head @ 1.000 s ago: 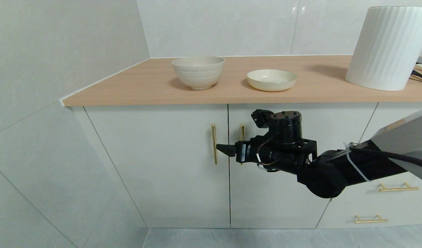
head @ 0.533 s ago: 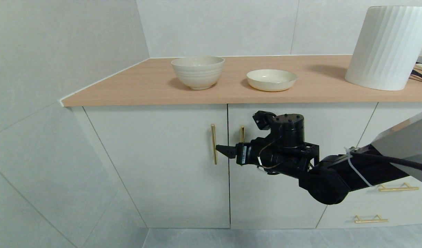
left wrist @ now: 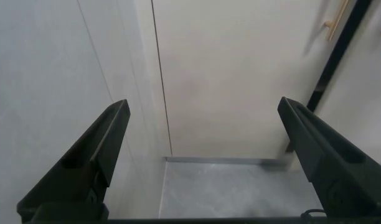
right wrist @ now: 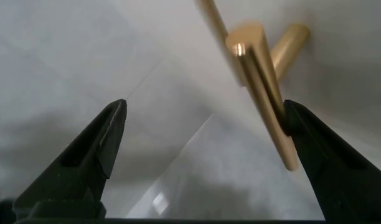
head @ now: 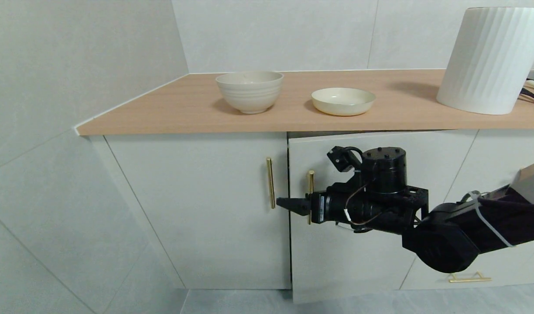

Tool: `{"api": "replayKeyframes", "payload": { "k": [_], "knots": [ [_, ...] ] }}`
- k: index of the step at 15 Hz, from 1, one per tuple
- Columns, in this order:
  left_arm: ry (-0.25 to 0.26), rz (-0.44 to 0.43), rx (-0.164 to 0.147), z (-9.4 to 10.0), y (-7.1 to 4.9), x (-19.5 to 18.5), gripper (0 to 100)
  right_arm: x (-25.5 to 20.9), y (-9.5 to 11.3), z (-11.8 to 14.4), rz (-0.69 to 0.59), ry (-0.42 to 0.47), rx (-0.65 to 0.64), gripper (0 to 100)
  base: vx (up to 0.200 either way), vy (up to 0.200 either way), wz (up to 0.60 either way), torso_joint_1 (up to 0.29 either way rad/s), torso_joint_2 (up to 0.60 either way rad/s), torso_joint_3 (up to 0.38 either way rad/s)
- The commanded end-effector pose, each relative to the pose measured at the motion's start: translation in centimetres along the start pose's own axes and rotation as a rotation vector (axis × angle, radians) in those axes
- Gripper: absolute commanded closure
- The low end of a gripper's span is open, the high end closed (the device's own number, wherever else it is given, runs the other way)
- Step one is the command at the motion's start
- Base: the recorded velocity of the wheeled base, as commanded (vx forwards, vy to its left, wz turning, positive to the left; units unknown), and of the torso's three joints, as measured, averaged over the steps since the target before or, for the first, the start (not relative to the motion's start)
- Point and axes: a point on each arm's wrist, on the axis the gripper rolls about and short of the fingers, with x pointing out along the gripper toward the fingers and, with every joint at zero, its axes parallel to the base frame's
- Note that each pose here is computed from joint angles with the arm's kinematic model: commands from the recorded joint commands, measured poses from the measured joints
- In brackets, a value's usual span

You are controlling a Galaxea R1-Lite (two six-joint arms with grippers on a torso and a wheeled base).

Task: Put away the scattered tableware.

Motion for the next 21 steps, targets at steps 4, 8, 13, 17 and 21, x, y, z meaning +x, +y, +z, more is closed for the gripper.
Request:
{"api": "replayKeyframes", "payload": {
  "k": [4, 8, 13, 17, 21],
  "knots": [
    [0.000, 0.001, -0.001, 0.0, 0.0, 0.0, 0, -3.0, 1.4, -0.3, 0.134, 0.054, -0.004, 0, 0.000, 0.000, 0.00, 0.000, 0.00, 0.000],
    [0.000, 0.001, 0.015, 0.0, 0.0, 0.0, 0, -3.7, 1.9, -2.0, 0.141, 0.110, 0.005, 0, 0.000, 0.000, 0.00, 0.000, 0.00, 0.000],
    [-0.003, -0.007, 0.074, 0.1, 0.0, 0.0, 0, -5.4, 2.0, -3.4, 0.174, 0.165, -0.025, 0, 0.000, 0.000, 0.00, 0.000, 0.00, 0.000],
    [0.082, -0.205, 0.071, 7.2, -0.5, 1.1, 0, -5.9, 2.3, -3.2, 0.214, 0.164, -0.036, 0, 0.000, 0.000, 0.00, 0.000, 0.00, 0.000],
    [0.275, -0.335, 0.089, 14.3, -1.0, 9.6, 0, -7.5, 2.4, -4.4, 0.212, 0.190, -0.037, 0, 0.000, 0.000, 0.00, 0.000, 0.00, 0.000]
  ]
}}
